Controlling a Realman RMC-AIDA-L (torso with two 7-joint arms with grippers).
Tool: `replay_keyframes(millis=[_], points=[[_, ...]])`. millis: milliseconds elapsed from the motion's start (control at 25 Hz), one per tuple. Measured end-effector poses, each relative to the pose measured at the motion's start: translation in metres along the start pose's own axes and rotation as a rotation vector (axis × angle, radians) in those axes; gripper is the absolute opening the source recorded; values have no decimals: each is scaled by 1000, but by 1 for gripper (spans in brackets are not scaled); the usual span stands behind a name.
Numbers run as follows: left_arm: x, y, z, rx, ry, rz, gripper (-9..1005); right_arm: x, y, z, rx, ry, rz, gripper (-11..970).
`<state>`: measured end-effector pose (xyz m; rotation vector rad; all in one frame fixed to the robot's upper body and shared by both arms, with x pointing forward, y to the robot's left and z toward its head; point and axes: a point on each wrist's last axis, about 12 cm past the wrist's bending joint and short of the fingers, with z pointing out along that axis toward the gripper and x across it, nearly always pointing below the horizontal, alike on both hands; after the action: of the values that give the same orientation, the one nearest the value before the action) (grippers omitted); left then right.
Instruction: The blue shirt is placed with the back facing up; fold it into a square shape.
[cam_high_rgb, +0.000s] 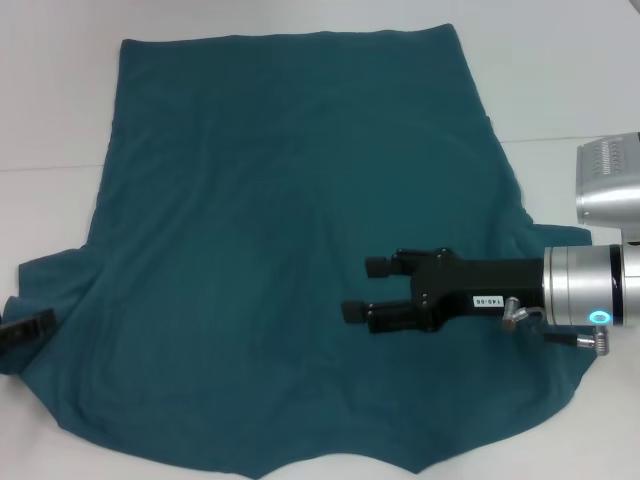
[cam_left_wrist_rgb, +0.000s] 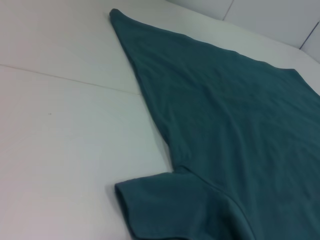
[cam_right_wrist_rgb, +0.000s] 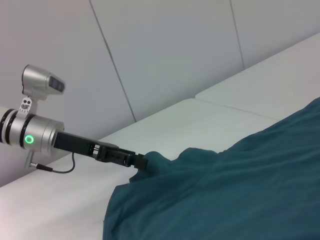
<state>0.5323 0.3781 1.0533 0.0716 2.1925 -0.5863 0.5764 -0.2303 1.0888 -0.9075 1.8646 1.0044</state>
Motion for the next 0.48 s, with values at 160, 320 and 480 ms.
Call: replay_keyframes(millis=[160,320,480], points=[[0,-3,3,13,12,10,849,-1,-1,-1,3,-7,2,913],[0,-5,4,20,19,17,844,-1,-1,-1,4,-8,1,913],[1,-7,6,29,27,24,839,-1,-1,-1,6,-11,3,913]])
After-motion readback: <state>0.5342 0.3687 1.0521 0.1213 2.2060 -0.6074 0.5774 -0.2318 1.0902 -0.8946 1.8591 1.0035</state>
